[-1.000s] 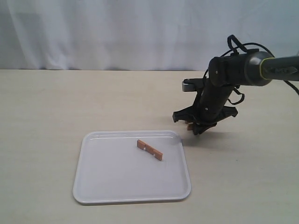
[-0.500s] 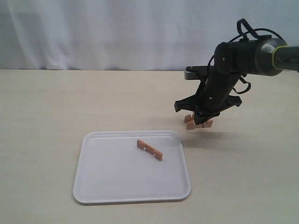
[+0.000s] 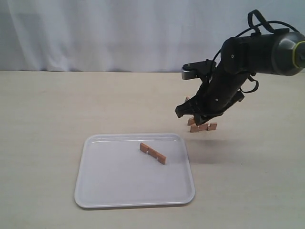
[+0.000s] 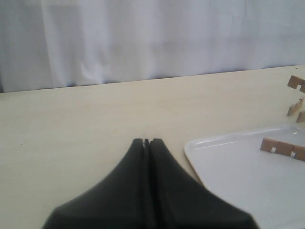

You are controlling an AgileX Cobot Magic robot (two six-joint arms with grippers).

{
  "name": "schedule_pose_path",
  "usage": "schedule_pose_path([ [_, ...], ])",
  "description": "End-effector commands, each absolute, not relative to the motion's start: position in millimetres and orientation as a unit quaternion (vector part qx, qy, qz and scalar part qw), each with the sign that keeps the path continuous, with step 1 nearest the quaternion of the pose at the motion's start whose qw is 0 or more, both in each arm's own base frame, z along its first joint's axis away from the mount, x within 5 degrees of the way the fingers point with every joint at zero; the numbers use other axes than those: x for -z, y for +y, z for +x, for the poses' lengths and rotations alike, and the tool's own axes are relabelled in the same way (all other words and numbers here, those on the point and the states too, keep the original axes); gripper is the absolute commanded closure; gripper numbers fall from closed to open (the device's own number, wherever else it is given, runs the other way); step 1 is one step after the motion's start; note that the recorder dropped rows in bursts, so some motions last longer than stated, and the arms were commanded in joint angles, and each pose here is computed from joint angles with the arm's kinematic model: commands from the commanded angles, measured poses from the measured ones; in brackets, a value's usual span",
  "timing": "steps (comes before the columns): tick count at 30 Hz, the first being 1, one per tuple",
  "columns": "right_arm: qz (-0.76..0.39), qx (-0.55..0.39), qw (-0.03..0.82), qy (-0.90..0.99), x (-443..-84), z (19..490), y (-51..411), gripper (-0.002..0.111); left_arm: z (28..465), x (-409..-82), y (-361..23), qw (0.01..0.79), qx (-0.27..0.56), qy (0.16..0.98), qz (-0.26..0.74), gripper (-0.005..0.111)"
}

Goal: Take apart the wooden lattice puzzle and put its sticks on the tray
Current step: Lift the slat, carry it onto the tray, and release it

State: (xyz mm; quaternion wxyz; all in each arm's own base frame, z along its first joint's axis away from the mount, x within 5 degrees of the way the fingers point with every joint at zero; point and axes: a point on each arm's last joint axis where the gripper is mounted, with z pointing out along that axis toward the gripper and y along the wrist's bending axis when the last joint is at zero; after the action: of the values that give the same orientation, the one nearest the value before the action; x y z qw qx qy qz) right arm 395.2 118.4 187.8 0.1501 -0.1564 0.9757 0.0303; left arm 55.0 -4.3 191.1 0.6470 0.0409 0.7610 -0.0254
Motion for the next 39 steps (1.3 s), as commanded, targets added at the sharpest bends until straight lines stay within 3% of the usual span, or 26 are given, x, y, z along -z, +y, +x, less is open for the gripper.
schedule_pose_path([
  [1,-0.222,-0.036,0.169,0.960,-200.8,382.9,135.7,0.104,55.2,-191.3,-4.5,0.650,0.027,0.758,0.040,0.107],
  [10,-0.386,-0.082,0.169,0.903,-206.2,349.1,203.6,0.104,55.2,-191.3,-4.5,0.650,0.027,0.758,0.040,0.107],
  [19,-0.442,-0.089,0.144,0.881,-187.1,324.2,248.0,0.104,55.2,-191.3,-4.5,0.650,0.027,0.758,0.040,0.107],
  [27,-0.440,-0.089,0.141,0.882,-152.7,328.1,262.7,0.104,55.2,-191.3,-4.5,0.650,0.027,0.758,0.040,0.107],
  [39,-0.401,-0.095,0.113,0.904,-137.7,357.7,287.1,0.104,55.2,-191.3,-4.5,0.650,0.027,0.758,0.040,0.107],
])
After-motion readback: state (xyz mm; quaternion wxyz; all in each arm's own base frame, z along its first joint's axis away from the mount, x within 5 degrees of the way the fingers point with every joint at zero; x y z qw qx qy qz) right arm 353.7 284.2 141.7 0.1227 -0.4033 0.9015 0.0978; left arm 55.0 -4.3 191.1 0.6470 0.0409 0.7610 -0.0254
